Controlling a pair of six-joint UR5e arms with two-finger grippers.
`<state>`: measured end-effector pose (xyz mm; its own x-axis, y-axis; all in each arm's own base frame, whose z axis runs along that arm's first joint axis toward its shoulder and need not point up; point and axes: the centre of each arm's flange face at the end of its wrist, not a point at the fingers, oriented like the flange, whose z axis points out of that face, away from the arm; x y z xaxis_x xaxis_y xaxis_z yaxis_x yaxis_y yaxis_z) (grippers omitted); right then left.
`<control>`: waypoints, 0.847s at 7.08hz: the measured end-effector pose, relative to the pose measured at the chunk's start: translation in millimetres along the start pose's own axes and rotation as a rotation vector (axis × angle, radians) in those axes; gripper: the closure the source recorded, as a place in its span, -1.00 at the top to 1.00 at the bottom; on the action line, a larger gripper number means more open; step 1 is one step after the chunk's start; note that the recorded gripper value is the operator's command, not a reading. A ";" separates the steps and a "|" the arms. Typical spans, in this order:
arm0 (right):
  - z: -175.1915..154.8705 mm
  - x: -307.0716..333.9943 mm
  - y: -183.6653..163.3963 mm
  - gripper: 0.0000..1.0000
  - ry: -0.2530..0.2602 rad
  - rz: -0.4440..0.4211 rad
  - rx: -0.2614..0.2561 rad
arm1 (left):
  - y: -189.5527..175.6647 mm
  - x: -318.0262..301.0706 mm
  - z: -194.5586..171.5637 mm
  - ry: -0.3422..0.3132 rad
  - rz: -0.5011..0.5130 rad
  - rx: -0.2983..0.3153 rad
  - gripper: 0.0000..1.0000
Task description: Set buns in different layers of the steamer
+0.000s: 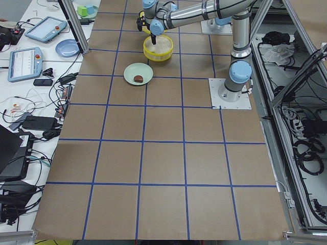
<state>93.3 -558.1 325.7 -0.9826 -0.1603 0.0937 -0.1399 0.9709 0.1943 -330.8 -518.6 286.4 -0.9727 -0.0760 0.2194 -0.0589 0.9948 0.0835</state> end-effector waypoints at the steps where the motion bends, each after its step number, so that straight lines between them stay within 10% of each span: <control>1: -0.3 -0.5 0.6 -1.00 -0.001 0.002 0.000 | -0.4 -0.8 -1.6 0.000 0.002 -0.001 1.00; 6: -8.2 -99.1 11.2 -1.00 -0.024 0.151 0.026 | -66.0 -105.7 -42.3 -0.105 0.115 0.078 1.00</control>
<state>190.1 -532.9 326.6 -0.9953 -0.0082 0.0961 0.0068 0.9880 0.1545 -214.6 -579.1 298.9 -0.9919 0.0420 0.1200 0.0408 0.9991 -0.0127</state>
